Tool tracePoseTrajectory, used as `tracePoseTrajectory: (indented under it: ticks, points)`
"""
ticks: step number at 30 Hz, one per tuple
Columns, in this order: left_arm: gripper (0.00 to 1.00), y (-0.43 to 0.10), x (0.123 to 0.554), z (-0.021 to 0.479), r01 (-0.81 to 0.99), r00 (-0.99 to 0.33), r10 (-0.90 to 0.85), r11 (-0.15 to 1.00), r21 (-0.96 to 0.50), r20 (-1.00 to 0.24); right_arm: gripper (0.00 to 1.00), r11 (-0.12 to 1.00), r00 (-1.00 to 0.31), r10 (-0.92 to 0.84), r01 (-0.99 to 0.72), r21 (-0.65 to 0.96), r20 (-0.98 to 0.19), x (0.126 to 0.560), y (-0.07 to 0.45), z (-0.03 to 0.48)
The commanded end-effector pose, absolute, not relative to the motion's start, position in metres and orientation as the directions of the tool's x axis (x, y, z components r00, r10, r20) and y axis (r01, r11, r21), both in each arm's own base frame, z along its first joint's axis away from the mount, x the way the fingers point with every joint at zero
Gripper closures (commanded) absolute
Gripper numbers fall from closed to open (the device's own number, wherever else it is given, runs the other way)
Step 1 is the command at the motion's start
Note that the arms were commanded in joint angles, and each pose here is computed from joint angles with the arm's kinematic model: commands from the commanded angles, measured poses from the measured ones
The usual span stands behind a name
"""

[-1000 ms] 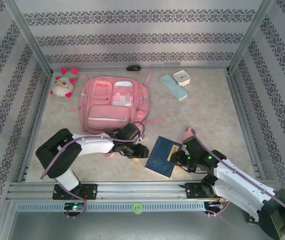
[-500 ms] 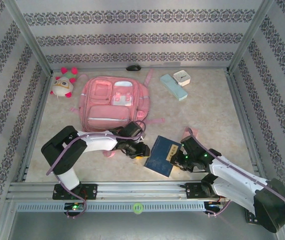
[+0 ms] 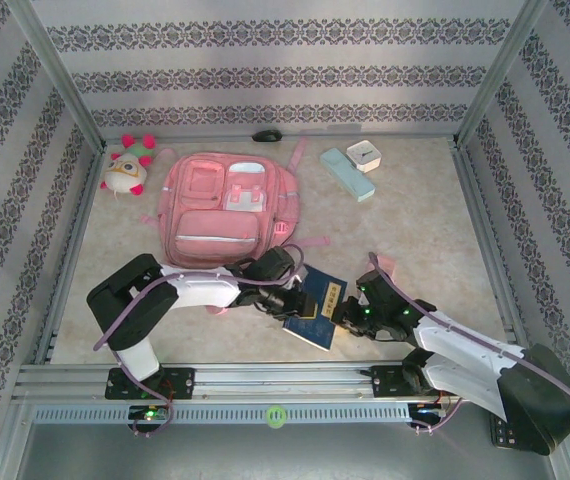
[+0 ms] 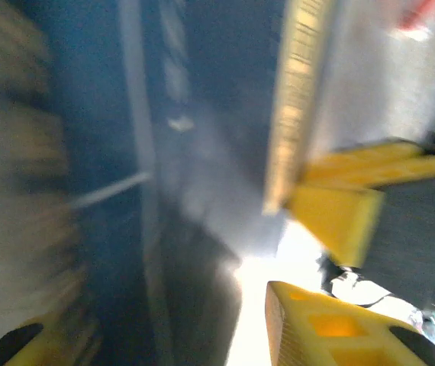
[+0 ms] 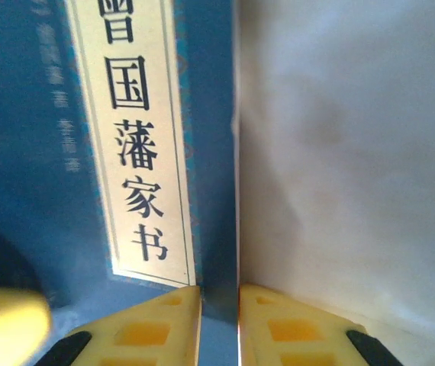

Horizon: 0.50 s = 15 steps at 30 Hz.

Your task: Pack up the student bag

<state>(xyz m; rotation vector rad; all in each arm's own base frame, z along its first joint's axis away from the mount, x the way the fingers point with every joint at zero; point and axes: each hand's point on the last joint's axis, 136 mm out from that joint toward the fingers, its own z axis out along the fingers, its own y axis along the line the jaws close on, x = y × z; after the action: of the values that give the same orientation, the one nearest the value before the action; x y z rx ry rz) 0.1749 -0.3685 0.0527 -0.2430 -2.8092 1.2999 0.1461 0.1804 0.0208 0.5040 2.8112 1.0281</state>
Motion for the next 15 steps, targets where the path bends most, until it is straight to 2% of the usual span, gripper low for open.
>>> tracePoseTrajectory:
  ticks: [1, 3, 4, 6, 8, 11, 13, 15]
  points:
    - [0.62, -0.399, 0.172, 0.110, 0.210, -0.973, 0.184, 0.445, -0.870, -0.140, 0.80, 0.662, -0.947, 0.320, 0.217, 0.717, -0.009, 0.154, 0.197, 0.034]
    - [0.65, -0.397, 0.174, 0.110, 0.213, -0.974, 0.173, 0.455, -0.865, -0.149, 0.80, 0.660, -0.947, 0.321, 0.214, 0.720, -0.013, 0.155, 0.197, 0.035]
    - [0.69, -0.394, 0.175, 0.105, 0.214, -0.974, 0.168, 0.476, -0.853, -0.150, 0.80, 0.659, -0.947, 0.322, 0.214, 0.721, -0.014, 0.155, 0.197, 0.036]
    - [0.88, -0.388, 0.177, 0.096, 0.220, -0.974, 0.163, 0.531, -0.819, -0.156, 0.79, 0.655, -0.947, 0.321, 0.205, 0.727, -0.023, 0.156, 0.198, 0.038]
    - [1.00, -0.380, 0.180, 0.092, 0.244, -0.969, 0.167, 0.575, -0.781, -0.180, 0.71, 0.655, -0.944, 0.326, 0.190, 0.732, -0.047, 0.159, 0.196, 0.044]
    - [1.00, -0.367, 0.185, 0.100, 0.316, -0.948, 0.182, 0.613, -0.724, -0.259, 0.56, 0.656, -0.929, 0.349, 0.149, 0.740, -0.123, 0.171, 0.189, 0.066]
    - [1.00, -0.359, 0.192, 0.117, 0.375, -0.923, 0.179, 0.611, -0.697, -0.340, 0.44, 0.652, -0.901, 0.375, 0.089, 0.753, -0.219, 0.184, 0.182, 0.092]
    - [1.00, -0.351, 0.199, 0.141, 0.436, -0.888, 0.153, 0.583, -0.686, -0.434, 0.37, 0.636, -0.858, 0.397, 0.002, 0.772, -0.325, 0.199, 0.178, 0.129]
